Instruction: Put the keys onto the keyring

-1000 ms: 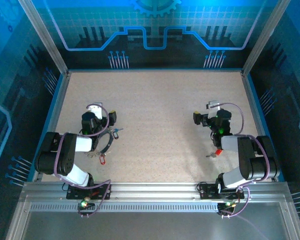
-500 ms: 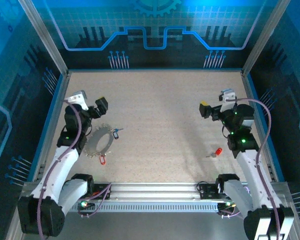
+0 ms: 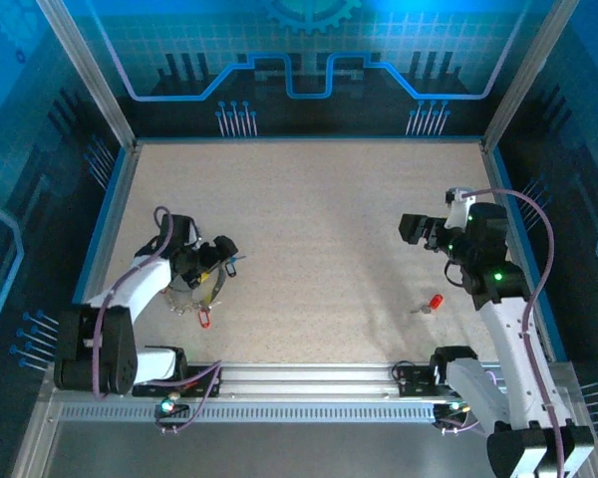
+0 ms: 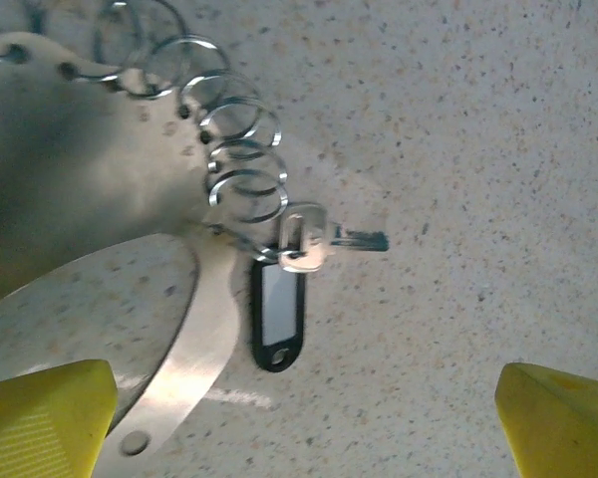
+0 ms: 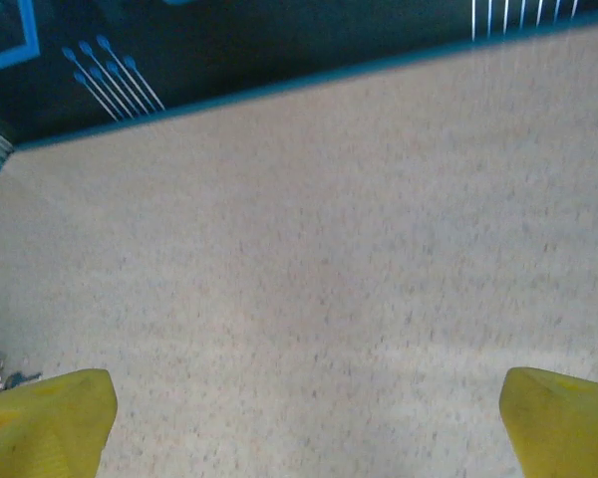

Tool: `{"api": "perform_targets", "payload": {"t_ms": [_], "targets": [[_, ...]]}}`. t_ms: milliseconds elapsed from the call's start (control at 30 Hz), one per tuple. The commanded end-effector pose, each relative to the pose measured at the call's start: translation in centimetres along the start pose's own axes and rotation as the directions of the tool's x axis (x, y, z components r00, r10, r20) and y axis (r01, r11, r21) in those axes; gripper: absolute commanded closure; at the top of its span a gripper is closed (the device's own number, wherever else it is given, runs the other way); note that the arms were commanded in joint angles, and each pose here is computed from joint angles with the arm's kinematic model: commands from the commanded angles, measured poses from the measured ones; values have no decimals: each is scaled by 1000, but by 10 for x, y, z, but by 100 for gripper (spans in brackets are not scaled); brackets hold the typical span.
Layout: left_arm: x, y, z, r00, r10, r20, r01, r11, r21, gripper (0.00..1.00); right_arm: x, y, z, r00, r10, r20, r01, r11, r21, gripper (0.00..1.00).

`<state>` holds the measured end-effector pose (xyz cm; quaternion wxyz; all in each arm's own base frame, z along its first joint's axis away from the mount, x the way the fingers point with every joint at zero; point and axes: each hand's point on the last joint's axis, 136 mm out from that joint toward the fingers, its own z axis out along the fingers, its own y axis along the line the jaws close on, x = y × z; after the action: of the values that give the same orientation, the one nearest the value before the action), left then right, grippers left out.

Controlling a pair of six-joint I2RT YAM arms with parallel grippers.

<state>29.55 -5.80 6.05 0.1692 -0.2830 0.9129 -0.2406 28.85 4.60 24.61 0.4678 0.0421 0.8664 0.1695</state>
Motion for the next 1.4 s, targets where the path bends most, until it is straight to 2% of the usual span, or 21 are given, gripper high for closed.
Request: {"api": "perform_targets", "payload": {"t_ms": [0, 100, 233, 300, 400, 567, 700, 800, 867, 1033, 1100, 1200, 1300, 1367], "targets": [[-5, -23, 1, 999, 8, -40, -4, 996, 92, 1, 13, 4, -11, 998, 33, -54, -32, 999, 4, 0], [4, -11, 18, 995, -2, -98, 6, 999, 42, 1, 9, 1, -17, 999, 41, -15, -41, 999, 21, 0], [27, 8, 44, 969, 106, -223, -127, 988, -82, 1, 5, 1, -22, 998, 59, 14, -59, 998, 25, 0], [38, 6, 51, 957, 124, -264, -149, 986, -77, 1, 2, 1, -24, 998, 60, 23, -61, 998, 33, 0], [48, -8, 54, 946, 182, -270, -203, 978, -51, 1, -2, -1, -26, 997, 64, 33, -66, 997, 49, 0], [78, -53, 55, 894, 326, -309, -324, 944, 56, 1, -1, -5, -20, 996, 85, 20, -86, 994, 68, 0], [120, -96, 58, 806, 454, -380, -411, 891, 193, 1, 1, -11, -15, 991, 130, 11, -131, 986, 101, 0], [156, -134, 59, 730, 537, -423, -432, 842, 324, 1, 3, -18, -12, 988, 155, 14, -155, 979, 130, 0], [184, -154, 60, 663, 600, -448, -453, 798, 398, 1, 5, -21, -11, 986, 166, 13, -166, 975, 147, 0], [265, -185, 53, 423, 754, -502, -539, 655, 529, 1, 14, -30, -4, 979, 200, -36, -190, 963, 191, 0], [290, -195, 47, 367, 778, -510, -522, 626, 579, 1, 25, -34, 3, 971, 221, -93, -198, 958, 207, 0], [309, -204, 34, 325, 801, -504, -515, 596, 615, 1, 23, -33, 7, 963, 234, -134, -203, 957, 208, 0], [309, -212, 8, 315, 820, -478, -516, 571, 639, 1, 33, -34, 18, 938, 278, -207, -236, 950, 206, 1], [301, -216, -17, 318, 845, -430, -541, 534, 650, 1, 39, -30, 28, 910, 308, -278, -266, 947, 179, 6]]}}
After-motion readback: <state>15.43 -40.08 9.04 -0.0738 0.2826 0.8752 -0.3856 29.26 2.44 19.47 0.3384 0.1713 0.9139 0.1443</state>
